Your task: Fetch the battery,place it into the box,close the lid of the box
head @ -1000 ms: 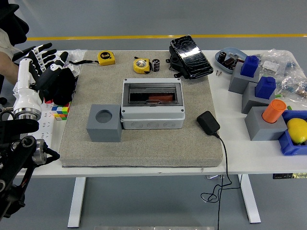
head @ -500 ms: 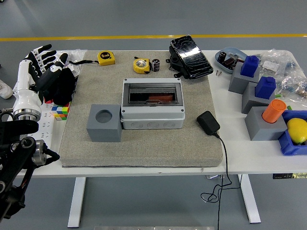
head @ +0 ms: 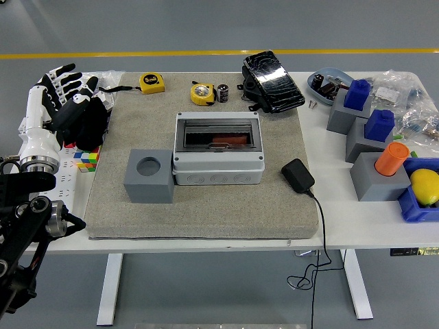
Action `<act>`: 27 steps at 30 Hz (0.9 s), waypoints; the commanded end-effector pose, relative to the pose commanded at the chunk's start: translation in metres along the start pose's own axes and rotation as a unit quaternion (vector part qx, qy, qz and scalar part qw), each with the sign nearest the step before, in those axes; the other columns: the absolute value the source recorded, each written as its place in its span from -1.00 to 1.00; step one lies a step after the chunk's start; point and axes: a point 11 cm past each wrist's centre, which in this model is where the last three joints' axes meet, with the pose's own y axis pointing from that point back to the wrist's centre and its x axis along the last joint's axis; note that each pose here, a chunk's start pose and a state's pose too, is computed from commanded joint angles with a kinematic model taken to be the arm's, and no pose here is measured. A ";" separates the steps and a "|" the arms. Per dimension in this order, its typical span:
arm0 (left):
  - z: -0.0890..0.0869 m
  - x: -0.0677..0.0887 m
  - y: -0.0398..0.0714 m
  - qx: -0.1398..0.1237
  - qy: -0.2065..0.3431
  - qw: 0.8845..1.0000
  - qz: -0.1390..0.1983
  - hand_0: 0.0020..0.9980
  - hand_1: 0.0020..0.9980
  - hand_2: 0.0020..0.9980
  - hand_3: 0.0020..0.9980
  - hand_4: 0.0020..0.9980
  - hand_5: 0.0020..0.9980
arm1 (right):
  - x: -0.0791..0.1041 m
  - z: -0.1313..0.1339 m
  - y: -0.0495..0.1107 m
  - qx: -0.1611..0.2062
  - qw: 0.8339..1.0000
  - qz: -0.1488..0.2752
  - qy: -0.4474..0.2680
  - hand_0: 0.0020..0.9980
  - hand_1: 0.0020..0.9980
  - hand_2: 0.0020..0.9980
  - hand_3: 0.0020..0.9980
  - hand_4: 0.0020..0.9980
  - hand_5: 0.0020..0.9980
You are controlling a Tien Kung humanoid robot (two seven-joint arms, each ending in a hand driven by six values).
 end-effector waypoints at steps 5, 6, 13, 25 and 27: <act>0.001 -0.001 -0.001 0.000 0.000 1.000 -0.002 0.48 0.47 0.43 0.41 0.78 -0.33 | 0.000 0.000 0.000 0.000 1.000 0.000 -0.001 0.27 0.29 0.33 0.15 0.97 0.09; 0.001 -0.001 -0.001 0.000 0.000 1.000 -0.002 0.48 0.47 0.43 0.41 0.78 -0.33 | 0.000 0.001 0.000 -0.001 1.000 0.000 -0.001 0.27 0.29 0.33 0.15 0.97 0.09; 0.000 -0.001 0.000 0.002 -0.001 1.000 -0.003 0.48 0.47 0.43 0.41 0.77 -0.34 | 0.000 0.003 0.000 -0.002 1.000 0.000 -0.001 0.27 0.29 0.33 0.15 0.97 0.09; 0.002 -0.003 0.000 0.000 -0.001 1.000 -0.006 0.48 0.47 0.43 0.41 0.77 -0.34 | 0.000 0.002 0.000 -0.002 1.000 0.000 -0.001 0.27 0.29 0.33 0.14 0.97 0.09; 0.002 -0.003 0.000 0.000 -0.001 1.000 -0.007 0.48 0.47 0.43 0.41 0.77 -0.34 | 0.000 0.002 0.000 -0.002 1.000 -0.001 -0.001 0.27 0.29 0.33 0.14 0.97 0.09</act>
